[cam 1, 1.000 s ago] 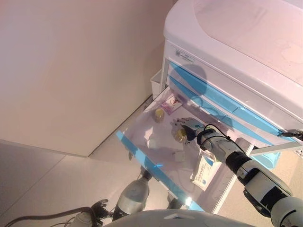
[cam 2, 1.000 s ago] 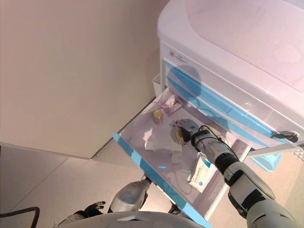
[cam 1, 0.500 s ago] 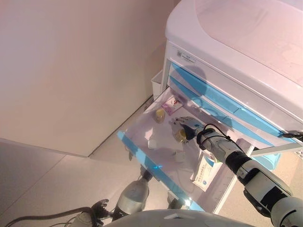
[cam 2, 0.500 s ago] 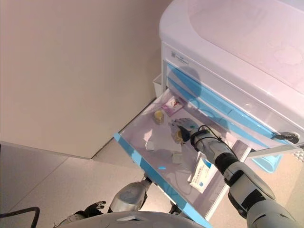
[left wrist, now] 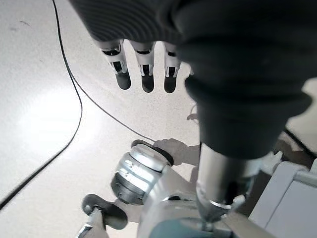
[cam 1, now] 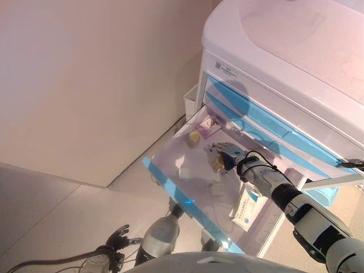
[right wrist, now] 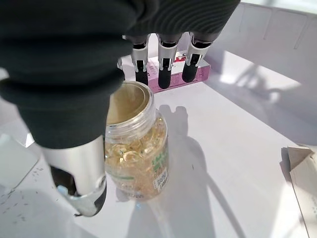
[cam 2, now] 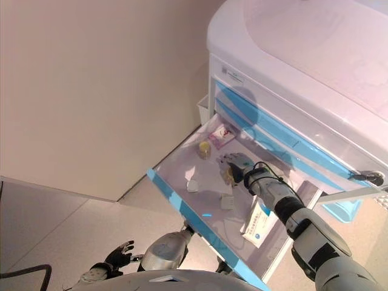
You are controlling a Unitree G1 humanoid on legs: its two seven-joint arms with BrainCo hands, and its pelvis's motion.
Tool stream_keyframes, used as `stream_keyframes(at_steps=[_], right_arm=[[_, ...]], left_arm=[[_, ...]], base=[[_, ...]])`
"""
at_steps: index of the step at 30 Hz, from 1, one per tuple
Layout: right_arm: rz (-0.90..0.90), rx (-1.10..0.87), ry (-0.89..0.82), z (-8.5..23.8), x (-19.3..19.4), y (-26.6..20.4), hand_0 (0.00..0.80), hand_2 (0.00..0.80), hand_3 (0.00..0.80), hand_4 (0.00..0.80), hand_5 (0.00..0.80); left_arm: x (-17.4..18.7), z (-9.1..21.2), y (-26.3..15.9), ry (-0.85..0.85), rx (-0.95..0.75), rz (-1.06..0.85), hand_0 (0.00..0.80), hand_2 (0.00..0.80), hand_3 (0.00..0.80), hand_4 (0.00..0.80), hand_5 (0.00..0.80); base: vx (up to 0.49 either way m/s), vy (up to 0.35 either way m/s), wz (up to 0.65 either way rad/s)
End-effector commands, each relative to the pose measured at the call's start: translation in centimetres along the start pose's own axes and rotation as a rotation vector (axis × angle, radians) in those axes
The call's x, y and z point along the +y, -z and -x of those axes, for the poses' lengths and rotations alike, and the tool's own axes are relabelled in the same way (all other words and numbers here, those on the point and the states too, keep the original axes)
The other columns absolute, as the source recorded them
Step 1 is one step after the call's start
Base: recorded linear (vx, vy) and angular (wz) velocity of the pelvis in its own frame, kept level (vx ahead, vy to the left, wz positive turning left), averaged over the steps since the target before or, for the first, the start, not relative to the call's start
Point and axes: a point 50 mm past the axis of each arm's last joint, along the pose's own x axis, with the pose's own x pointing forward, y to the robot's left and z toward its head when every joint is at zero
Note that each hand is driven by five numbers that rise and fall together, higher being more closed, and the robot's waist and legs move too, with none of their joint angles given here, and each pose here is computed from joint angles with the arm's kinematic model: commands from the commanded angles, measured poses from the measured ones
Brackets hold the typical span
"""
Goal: Open the drawer and pick up the medicine
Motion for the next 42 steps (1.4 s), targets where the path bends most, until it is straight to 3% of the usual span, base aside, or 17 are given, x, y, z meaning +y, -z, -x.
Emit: stream_keyframes(at_steps=[1,2,3,5,7,8,9,21,22,24,42], right_arm=[[-0.004,-0.02,0.055,0.2,-0.5,-0.3,0.0,0.0,0.0,0.0,0.0],[-0.004,-0.02,0.055,0.2,-0.5,-0.3,0.0,0.0,0.0,0.0,0.0],[-0.006,-0.02,0.054,0.2,-0.5,-0.3,0.163,0.163,0.163,0.163,0.163],[-0.005,-0.02,0.049,0.2,-0.4,-0.3,0.179,0.179,0.179,0.179,0.179],[-0.008,-0.02,0.047,0.2,-0.4,-0.3,0.301,0.301,0.301,0.301,0.301],[-0.007,-0.021,0.045,0.3,-0.3,-0.3,0.414,0.414,0.414,0.414,0.414],[-0.006,-0.021,0.043,0.3,-0.2,-0.3,0.427,0.427,0.427,0.427,0.427],[0.0,-0.011,0.025,0.5,0.4,-0.1,0.405,0.405,0.405,0.405,0.405],[0.002,-0.01,0.025,0.5,0.4,-0.1,0.314,0.314,0.314,0.314,0.314],[-0.001,-0.007,0.025,0.5,0.3,-0.1,0.0,0.0,0.0,0.0,0.0],[0.01,-0.001,-0.003,0.6,1.0,-0.2,0.0,0.0,0.0,0.0,0.0]], left_arm=[[0.3,0.4,0.6,-0.005,-0.009,0.02,0.0,0.0,0.0,0.0,0.0],[0.3,0.4,0.6,-0.004,-0.009,0.02,0.0,0.0,0.0,0.0,0.0],[0.3,0.4,0.6,-0.003,-0.006,0.023,0.0,0.0,0.0,0.0,0.0],[0.3,0.4,0.7,-0.004,0.001,0.029,0.0,0.0,0.0,0.0,0.0],[0.3,0.4,0.9,-0.007,0.009,0.032,0.0,0.0,0.0,0.0,0.0],[0.3,0.5,1.1,-0.008,0.013,0.033,0.0,0.0,0.0,0.0,0.0],[0.4,0.5,1.1,-0.01,0.016,0.035,0.0,0.0,0.0,0.0,0.0],[0.6,0.6,1.5,-0.015,0.023,0.041,0.0,0.0,0.0,0.0,0.0],[0.6,0.6,1.5,-0.014,0.022,0.039,0.0,0.0,0.0,0.0,0.0],[0.5,0.6,1.4,-0.013,0.02,0.038,0.0,0.0,0.0,0.0,0.0],[0.7,0.6,1.3,-0.02,0.017,0.038,0.0,0.0,0.0,0.0,0.0]], base=[[0.013,-0.007,0.06],[0.014,-0.007,0.07],[0.011,-0.003,0.06],[0.0,0.0,0.0],[0.0,0.0,0.0],[0.0,0.0,0.0],[0.0,0.0,0.0],[0.002,-0.001,0.01],[0.0,0.0,0.0],[0.0,0.0,0.0],[0.0,0.0,0.0]])
